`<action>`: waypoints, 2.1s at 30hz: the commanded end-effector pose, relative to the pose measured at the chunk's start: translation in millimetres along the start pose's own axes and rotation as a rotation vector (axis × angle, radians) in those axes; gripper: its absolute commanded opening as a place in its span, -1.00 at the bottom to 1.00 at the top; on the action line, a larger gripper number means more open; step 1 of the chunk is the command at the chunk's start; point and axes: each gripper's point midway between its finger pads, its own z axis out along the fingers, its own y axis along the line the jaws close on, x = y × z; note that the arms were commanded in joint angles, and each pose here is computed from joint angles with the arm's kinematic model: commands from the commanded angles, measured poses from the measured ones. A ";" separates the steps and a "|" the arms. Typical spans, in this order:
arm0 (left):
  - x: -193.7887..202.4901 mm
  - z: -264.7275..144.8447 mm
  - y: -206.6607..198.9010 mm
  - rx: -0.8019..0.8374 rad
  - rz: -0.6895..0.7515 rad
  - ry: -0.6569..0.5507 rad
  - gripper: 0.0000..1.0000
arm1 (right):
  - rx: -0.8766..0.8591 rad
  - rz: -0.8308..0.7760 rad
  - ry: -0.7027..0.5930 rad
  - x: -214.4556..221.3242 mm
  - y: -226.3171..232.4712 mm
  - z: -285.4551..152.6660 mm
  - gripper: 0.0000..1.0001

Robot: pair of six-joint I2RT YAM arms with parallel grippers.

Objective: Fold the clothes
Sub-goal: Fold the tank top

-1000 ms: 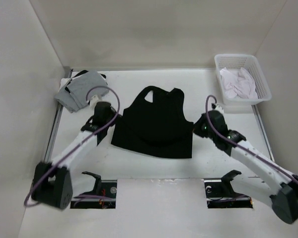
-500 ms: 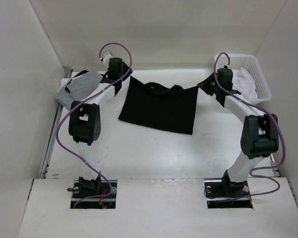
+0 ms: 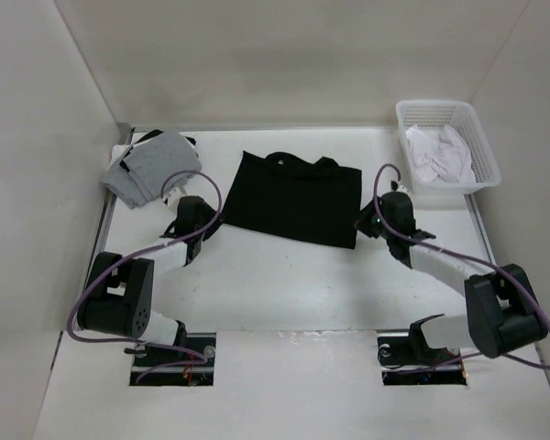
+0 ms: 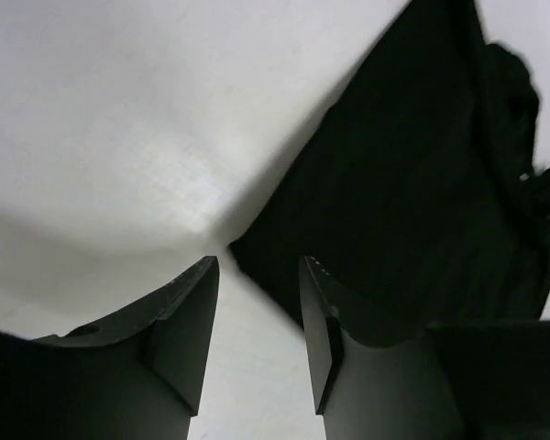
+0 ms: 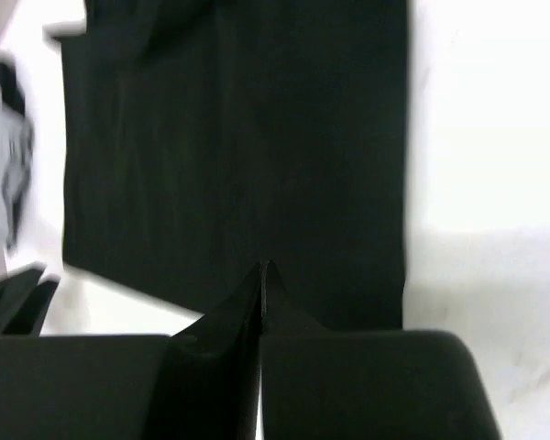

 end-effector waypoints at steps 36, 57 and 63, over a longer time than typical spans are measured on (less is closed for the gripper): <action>-6.3 14.2 -8.6 0.078 -0.072 -0.020 -1.00 | -0.020 0.122 -0.020 46.8 -27.8 -12.9 -1.00; -124.1 -289.8 -90.7 0.476 0.013 -0.366 -1.00 | -0.449 -0.177 -0.182 -24.5 127.5 -284.5 -1.00; -100.3 -201.1 -79.0 0.334 0.045 -0.251 -1.00 | -0.300 -0.250 -0.119 -8.5 119.8 -187.3 -1.00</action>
